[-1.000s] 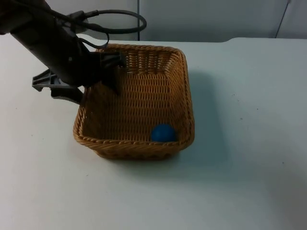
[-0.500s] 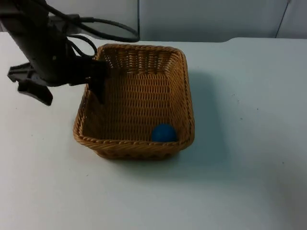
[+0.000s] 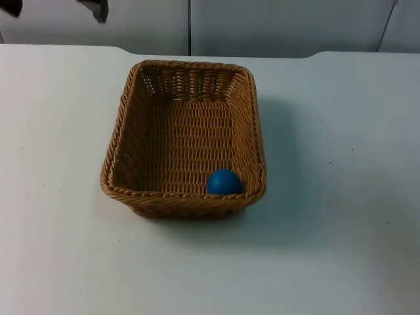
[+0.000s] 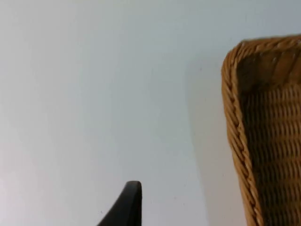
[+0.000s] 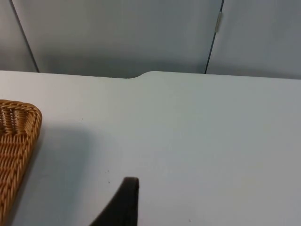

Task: Pick up the basket with the left hand and place the ball into the basket with the right hand.

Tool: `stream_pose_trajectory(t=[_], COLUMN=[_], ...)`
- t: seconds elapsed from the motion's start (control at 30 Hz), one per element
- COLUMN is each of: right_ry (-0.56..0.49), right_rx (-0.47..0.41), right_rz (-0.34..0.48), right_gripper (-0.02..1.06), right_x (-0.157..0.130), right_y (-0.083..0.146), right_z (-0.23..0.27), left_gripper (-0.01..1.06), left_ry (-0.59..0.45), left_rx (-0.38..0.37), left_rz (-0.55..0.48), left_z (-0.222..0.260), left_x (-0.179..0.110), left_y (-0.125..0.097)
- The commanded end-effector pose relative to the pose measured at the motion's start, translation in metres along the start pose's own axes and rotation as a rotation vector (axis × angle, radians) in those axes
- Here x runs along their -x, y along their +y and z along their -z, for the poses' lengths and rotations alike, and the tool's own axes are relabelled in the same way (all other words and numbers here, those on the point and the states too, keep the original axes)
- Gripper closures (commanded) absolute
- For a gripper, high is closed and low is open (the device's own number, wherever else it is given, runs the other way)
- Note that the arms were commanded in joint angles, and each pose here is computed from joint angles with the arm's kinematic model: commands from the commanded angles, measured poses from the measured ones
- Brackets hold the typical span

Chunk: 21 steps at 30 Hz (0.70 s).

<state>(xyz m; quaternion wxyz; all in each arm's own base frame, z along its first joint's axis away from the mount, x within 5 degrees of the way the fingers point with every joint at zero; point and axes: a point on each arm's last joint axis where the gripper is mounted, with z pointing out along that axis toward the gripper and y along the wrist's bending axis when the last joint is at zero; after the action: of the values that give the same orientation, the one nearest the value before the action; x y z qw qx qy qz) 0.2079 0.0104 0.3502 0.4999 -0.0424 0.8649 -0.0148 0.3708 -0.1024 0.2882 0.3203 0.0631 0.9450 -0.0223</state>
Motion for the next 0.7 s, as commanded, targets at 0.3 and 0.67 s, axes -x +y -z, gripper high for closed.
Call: stream_pose_trajectory(t=[0.3,0.67], right_ry=[-0.009,-0.083], right_rx=[-0.005,-0.01], right_rz=[-0.017,-0.037], right_gripper=[0.04,0.04], right_x=[-0.001,0.004], right_y=[-0.001,-0.002], right_z=[-0.001,0.021], left_gripper=[0.08,0.08], left_ry=[-0.134,-0.228], left_rx=[0.062,0.077], left_rz=[-0.038,-0.066], left_z=[0.087,0.138], left_x=[0.007,0.001], left_y=[0.013,0.02])
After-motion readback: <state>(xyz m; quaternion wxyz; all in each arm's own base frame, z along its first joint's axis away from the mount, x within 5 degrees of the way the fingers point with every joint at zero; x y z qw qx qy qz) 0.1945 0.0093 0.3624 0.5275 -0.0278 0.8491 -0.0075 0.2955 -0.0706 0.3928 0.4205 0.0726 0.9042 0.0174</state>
